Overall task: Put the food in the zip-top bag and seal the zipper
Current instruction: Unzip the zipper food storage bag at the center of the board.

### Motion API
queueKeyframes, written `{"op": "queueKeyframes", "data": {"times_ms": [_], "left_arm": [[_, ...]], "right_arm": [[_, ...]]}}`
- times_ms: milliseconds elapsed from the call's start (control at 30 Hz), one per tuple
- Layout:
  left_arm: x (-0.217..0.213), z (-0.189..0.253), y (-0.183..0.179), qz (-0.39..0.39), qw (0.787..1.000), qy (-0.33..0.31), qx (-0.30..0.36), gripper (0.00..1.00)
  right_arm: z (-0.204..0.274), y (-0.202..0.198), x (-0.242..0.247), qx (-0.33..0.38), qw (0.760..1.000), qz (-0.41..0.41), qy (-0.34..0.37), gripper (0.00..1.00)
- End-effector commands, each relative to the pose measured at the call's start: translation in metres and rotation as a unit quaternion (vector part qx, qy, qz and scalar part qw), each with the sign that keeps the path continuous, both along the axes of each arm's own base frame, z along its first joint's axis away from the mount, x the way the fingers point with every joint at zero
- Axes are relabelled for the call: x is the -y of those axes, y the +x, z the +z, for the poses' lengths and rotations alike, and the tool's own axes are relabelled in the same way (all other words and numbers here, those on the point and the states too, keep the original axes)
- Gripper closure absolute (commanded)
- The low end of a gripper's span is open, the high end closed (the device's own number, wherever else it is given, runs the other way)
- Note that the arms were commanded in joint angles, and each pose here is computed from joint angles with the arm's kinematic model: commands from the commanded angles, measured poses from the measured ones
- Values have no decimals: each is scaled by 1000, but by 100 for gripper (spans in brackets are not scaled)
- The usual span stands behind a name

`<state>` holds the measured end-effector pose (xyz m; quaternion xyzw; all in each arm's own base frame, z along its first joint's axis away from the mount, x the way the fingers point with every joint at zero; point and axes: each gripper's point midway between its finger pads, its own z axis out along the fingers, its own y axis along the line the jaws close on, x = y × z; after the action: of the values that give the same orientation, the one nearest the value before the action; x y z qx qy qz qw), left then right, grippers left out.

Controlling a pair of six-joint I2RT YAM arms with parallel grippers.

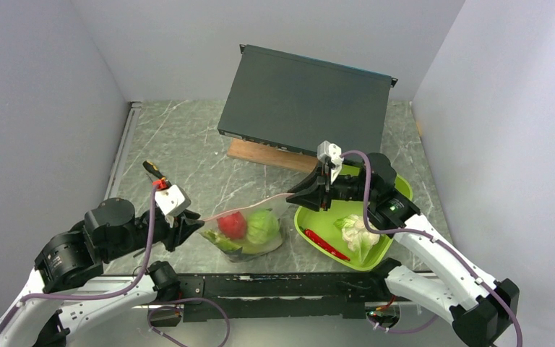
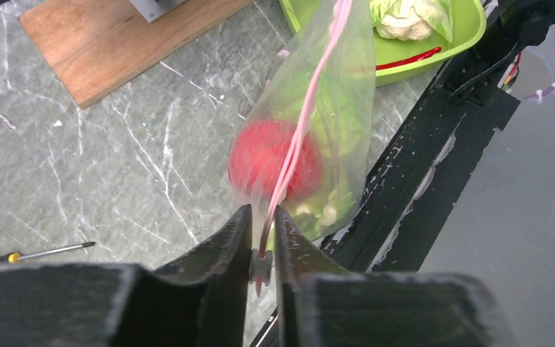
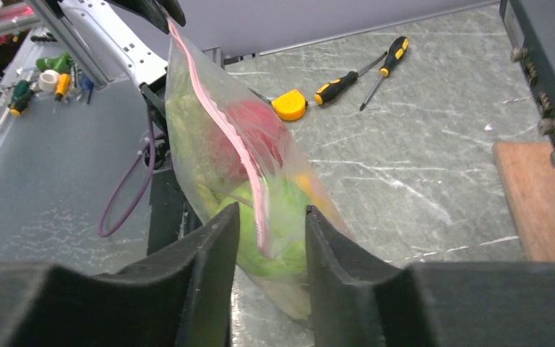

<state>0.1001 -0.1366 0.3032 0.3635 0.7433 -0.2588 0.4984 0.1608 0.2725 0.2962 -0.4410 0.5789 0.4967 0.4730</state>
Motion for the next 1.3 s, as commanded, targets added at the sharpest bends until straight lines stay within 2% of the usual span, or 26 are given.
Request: {"op": "queueKeyframes", "data": {"times_ms": [0,33,133,267,567,667,767,833,900,967,1067,1133,1167,1267], "left_arm": [[9,14,5,-7,1000,-15,17,85],[11,15,5,-12,1000,-13,16,88],[16,14,4,-25,1000,-9,11,96],[20,16,2,-36,999,-12,11,97],[19,26,-1,-42,999,-24,19,97],[20,29,-2,-52,998,-22,25,97],[20,31,-1,-55,998,-17,33,97],[21,32,-1,-55,998,-18,35,96],[20,34,0,-52,998,-22,38,95],[18,36,1,-40,998,-30,39,86],[11,41,3,-14,997,-56,43,52],[7,40,3,-6,996,-69,51,36],[5,39,1,-5,996,-76,55,30],[5,37,-4,-15,993,-95,62,27]], "right_arm": [[27,1,-7,42,999,-3,-4,53],[30,1,-9,49,999,-6,-10,46],[39,0,-16,76,997,-13,-30,37],[49,-4,-31,105,992,-13,-66,26],[46,-32,-99,122,980,102,-120,24],[41,-38,-117,121,975,134,-128,30],[38,-40,-129,120,974,149,-124,43],[39,-39,-132,119,975,148,-118,58],[42,-40,-134,118,976,149,-107,76],[42,-41,-133,116,977,145,-102,100],[43,-39,-125,117,980,129,-94,100],[43,-39,-119,115,982,127,-85,100],[45,-40,-115,112,982,130,-78,100],[51,-48,-105,99,981,159,-54,100]]}}
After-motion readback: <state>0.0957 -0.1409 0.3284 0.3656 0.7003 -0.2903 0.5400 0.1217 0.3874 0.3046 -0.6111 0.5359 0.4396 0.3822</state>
